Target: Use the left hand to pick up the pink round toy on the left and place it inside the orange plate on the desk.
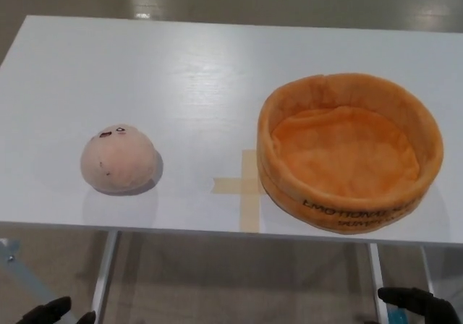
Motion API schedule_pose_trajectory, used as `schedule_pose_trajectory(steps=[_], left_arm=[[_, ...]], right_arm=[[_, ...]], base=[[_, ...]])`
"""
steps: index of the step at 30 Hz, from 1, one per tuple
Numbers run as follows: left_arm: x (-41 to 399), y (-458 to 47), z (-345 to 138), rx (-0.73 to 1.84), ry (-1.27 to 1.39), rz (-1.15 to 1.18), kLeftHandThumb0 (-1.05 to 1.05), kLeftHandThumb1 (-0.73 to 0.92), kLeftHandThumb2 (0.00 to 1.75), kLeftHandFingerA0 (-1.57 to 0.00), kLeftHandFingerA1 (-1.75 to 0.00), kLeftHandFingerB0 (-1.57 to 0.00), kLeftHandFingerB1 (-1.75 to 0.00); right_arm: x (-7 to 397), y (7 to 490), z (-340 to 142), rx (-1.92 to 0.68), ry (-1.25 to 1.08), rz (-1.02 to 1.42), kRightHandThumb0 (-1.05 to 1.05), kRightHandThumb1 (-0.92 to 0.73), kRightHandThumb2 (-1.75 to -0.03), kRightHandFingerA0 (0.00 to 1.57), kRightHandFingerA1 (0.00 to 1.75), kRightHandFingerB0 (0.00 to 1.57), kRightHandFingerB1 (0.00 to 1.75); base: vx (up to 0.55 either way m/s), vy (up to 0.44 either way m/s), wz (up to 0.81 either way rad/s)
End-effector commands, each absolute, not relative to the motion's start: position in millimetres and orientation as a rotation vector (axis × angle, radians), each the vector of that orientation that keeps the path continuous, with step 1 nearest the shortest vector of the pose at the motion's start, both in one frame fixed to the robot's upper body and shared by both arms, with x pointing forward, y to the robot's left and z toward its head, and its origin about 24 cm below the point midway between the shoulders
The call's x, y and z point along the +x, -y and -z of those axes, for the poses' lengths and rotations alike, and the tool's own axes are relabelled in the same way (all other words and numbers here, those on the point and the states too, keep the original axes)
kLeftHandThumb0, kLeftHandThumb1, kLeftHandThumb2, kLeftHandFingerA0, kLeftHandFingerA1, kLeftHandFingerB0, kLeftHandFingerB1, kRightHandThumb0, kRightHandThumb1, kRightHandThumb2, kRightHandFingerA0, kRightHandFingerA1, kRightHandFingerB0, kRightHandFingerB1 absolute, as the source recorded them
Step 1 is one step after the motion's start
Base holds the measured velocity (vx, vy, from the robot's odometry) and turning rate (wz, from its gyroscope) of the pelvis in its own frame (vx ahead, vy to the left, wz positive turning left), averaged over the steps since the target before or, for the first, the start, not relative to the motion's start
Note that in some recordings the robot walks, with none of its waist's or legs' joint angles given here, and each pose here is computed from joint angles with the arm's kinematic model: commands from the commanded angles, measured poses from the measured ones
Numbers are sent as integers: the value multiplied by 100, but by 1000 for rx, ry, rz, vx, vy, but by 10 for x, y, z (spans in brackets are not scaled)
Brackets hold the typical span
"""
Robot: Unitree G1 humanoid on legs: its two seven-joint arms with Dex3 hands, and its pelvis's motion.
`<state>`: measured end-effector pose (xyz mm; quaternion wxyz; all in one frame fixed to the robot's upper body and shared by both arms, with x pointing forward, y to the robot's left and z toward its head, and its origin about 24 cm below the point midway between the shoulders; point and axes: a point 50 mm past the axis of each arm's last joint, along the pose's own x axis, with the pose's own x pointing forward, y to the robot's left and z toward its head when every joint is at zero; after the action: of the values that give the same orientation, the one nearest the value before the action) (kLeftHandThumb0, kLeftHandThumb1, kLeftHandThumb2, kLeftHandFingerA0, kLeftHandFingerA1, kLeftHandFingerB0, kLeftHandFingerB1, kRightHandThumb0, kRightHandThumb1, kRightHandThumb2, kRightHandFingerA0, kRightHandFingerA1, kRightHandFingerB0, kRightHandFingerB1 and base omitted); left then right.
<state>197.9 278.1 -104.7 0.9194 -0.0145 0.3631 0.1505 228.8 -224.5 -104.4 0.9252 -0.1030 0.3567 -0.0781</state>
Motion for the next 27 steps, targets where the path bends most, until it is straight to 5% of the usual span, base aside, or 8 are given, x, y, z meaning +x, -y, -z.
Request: schedule_pose_trajectory(steps=[1, 8, 21, 24, 27], left_arm=[[1940, -2799, 1062, -44, -751, -299, -27, 57, 57, -51, -45, -39, -35], [1862, -2791, 1102, -30, -766, -291, -27, 59, 58, -58, -48, -41, -35], [1717, -2728, 1052, 198, -662, 30, -44, 51, 71, -32, -45, -31, -40], [1657, -2715, 1011, 167, -613, 105, -38, 56, 57, -36, -38, -34, -31], [1620, -2687, 938, 170, -568, 209, -54, 38, 73, -36, -47, -37, -45]], right_arm=[[2253, 2232, 1065, -233, -727, 161, -17, -40, -69, 78, 86, 54, 65], [2170, 2245, 1115, -236, -756, 160, -18, -42, -68, 74, 84, 52, 64], [2125, 2270, 1132, -237, -756, 159, -21, -39, -70, 77, 86, 54, 66], [2138, 2280, 1124, -241, -758, 158, -20, -39, -69, 75, 85, 53, 65], [2144, 2283, 1121, -241, -761, 162, -19, -41, -68, 76, 85, 52, 64]], base=[[0, 0, 0], [0, 0, 0], [0, 0, 0], [0, 0, 0], [0, 0, 0]])
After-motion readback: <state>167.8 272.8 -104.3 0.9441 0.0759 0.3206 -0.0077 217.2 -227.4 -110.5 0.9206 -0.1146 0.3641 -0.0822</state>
